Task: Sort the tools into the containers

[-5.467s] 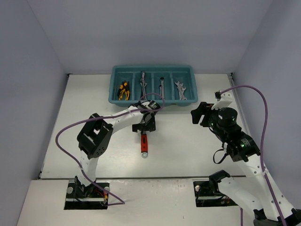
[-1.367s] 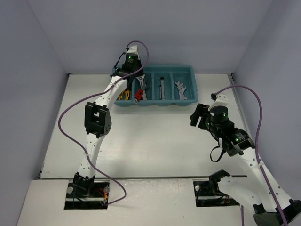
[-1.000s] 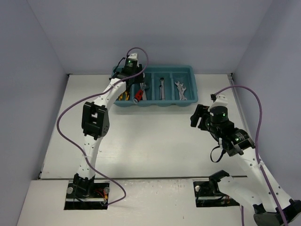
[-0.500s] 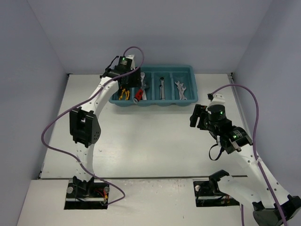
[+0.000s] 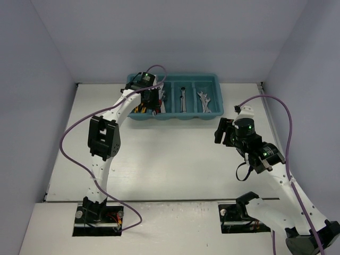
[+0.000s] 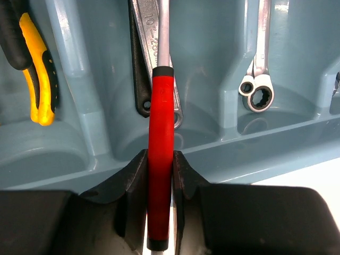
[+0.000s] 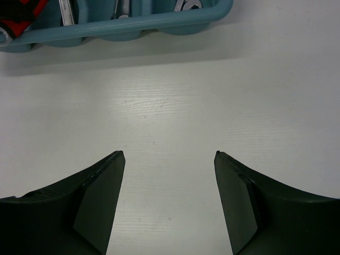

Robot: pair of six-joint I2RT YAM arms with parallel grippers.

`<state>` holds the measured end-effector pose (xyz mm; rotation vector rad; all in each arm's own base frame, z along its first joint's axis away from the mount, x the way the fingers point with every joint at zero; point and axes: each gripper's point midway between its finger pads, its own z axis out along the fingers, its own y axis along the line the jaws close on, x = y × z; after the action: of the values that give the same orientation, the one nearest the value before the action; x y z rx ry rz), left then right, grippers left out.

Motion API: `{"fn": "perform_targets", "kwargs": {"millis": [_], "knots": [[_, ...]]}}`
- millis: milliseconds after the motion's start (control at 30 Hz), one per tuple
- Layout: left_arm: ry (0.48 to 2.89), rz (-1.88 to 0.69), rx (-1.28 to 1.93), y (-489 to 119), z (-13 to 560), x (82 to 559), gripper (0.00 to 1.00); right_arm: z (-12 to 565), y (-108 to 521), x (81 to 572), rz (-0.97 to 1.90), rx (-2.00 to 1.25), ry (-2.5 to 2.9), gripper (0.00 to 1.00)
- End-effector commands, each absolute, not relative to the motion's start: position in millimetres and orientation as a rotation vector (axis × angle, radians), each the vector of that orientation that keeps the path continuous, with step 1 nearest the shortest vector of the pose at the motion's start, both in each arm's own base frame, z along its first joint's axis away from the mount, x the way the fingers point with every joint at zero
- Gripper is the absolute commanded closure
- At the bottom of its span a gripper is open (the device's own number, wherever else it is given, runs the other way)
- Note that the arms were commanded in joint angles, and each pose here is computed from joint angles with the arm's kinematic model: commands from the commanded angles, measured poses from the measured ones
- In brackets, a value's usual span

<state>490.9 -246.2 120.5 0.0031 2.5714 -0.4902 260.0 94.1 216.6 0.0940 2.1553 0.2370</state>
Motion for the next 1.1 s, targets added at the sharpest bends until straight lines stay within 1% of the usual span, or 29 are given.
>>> {"fn": "perform_targets", "kwargs": {"millis": [0, 333, 467, 600, 667, 733, 800, 867, 900, 933, 1000, 1067], "knots": [[2.400, -0.554, -0.004, -258, 166, 519, 1.00, 230, 96, 266, 0.254, 0.110, 2.106, 0.34], [2.108, -0.571, 0.006, -268, 195, 548, 1.00, 226, 95, 267, 0.235, 0.101, 2.116, 0.34], [2.075, -0.565, -0.001, -269, 193, 557, 1.00, 222, 94, 268, 0.216, 0.092, 2.127, 0.34], [2.086, -0.569, 0.020, -278, 179, 566, 1.00, 219, 94, 270, 0.206, 0.079, 2.139, 0.34], [2.085, -0.560, 0.026, -279, 177, 569, 0.98, 220, 95, 271, 0.202, 0.071, 2.138, 0.34], [2.075, -0.540, 0.028, -276, 181, 571, 0.86, 221, 94, 271, 0.198, 0.062, 2.134, 0.34], [2.069, -0.501, 0.028, -270, 187, 571, 0.72, 222, 93, 271, 0.193, 0.058, 2.130, 0.34], [2.048, -0.475, 0.038, -266, 201, 571, 0.61, 224, 93, 270, 0.193, 0.053, 2.124, 0.34], [2.042, -0.467, 0.043, -265, 207, 569, 0.54, 225, 93, 270, 0.192, 0.052, 2.121, 0.34], [2.039, -0.457, 0.050, -263, 214, 566, 0.44, 227, 93, 270, 0.192, 0.050, 2.116, 0.34], [2.030, -0.423, 0.071, -260, 230, 557, 0.35, 234, 93, 272, 0.191, 0.038, 2.101, 0.34], [2.015, -0.391, 0.098, -259, 251, 544, 0.29, 241, 92, 273, 0.189, 0.027, 2.083, 0.34]]}}
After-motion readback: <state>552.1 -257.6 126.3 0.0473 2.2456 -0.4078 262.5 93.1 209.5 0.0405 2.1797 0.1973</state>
